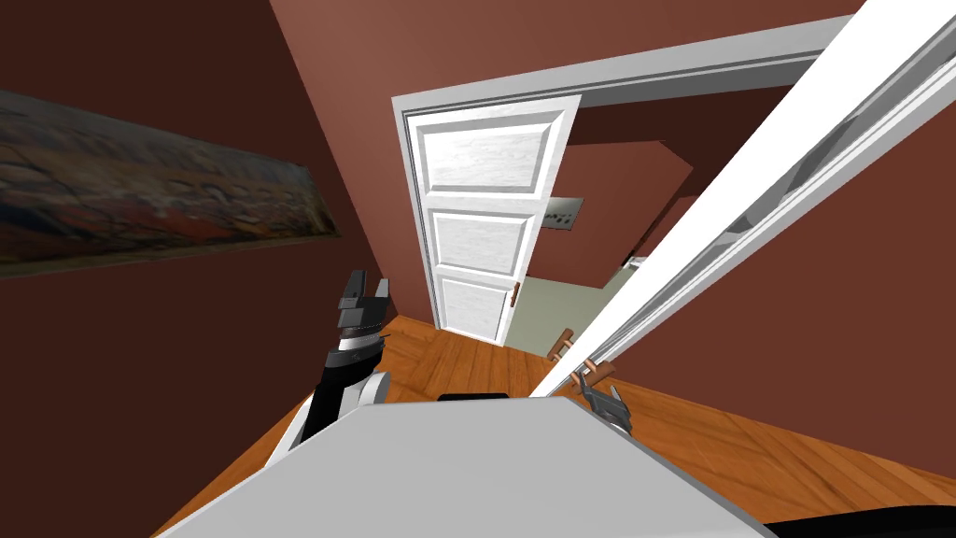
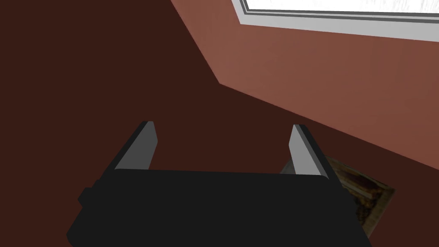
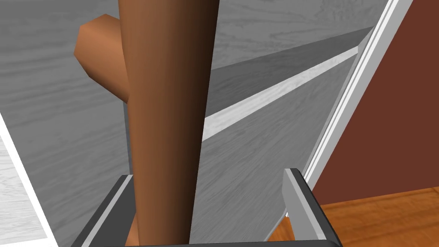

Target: Pull the door open

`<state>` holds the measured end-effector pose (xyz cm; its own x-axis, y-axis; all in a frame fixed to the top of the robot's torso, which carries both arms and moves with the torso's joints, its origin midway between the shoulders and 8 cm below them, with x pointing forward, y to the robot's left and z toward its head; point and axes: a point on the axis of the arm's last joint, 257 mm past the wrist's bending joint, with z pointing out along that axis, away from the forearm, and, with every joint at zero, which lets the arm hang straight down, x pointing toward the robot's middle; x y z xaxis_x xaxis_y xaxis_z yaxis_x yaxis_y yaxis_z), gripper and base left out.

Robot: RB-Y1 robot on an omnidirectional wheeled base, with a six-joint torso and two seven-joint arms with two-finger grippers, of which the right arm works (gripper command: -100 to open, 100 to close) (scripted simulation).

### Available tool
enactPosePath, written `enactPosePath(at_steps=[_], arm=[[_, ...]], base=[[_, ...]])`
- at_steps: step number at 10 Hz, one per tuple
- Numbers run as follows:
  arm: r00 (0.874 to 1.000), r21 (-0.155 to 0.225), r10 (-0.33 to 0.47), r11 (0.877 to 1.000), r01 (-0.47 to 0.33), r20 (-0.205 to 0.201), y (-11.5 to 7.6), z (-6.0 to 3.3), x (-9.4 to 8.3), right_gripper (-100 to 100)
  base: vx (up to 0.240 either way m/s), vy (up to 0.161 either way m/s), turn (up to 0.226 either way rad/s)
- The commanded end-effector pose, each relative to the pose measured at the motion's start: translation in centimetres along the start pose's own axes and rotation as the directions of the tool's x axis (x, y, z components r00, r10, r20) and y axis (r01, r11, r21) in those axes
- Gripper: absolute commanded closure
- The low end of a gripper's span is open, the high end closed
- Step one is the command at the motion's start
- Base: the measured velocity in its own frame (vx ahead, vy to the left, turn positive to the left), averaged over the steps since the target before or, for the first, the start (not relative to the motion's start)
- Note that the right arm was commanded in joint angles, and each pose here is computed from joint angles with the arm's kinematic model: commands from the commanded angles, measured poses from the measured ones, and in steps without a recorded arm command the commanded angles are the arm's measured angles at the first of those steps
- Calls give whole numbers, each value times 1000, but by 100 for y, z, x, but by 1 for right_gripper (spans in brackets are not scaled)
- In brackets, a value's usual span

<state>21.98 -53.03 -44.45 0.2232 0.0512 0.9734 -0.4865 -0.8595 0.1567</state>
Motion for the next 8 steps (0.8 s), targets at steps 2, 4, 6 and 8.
enactPosePath(at_steps=[2,4,6,8], arm=[[999,-20,-18,1000,19,32,165,-18,-93,100],[999,-25,-16,1000,17,32,157,18,-94,100],[999,-29,-14,999,15,32,148,56,-94,100],[999,-29,-14,999,15,32,148,56,-94,100]], base=[[-14,-2,10],[-32,-7,36],[-72,-14,72],[-63,-20,31]])
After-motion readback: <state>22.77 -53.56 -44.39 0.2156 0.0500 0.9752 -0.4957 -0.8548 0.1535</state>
